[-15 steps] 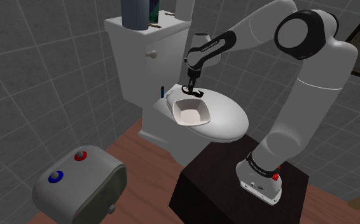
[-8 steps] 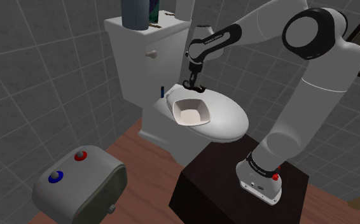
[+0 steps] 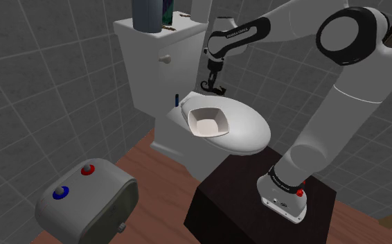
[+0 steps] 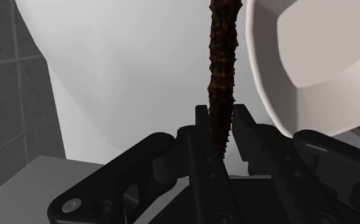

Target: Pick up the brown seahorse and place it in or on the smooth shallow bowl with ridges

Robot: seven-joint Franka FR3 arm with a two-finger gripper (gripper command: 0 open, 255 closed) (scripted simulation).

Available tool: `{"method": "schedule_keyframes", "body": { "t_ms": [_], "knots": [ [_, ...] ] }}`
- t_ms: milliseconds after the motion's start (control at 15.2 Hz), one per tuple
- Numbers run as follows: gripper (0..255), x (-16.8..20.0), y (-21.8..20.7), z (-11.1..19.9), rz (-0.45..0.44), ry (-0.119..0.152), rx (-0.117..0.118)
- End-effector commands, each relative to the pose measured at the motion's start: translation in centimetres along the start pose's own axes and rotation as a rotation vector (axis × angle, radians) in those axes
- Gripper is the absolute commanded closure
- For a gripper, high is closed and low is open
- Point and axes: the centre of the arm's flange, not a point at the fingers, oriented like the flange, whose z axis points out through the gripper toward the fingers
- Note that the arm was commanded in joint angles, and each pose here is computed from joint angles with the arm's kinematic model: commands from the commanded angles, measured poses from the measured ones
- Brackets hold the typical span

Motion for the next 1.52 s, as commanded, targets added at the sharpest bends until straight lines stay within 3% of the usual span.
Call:
{"method": "schedule_keyframes", "body": {
  "t_ms": [0,726,1452],
  "knots": [
    [255,0.0,0.0,-0.6,0.0,0.0,0.0],
    [255,-3.6,-14.7,-0.6,0.0,0.0,0.0],
    [255,-3.3,-14.7,5.2,0.0,0.0,0.0]
  ]
}}
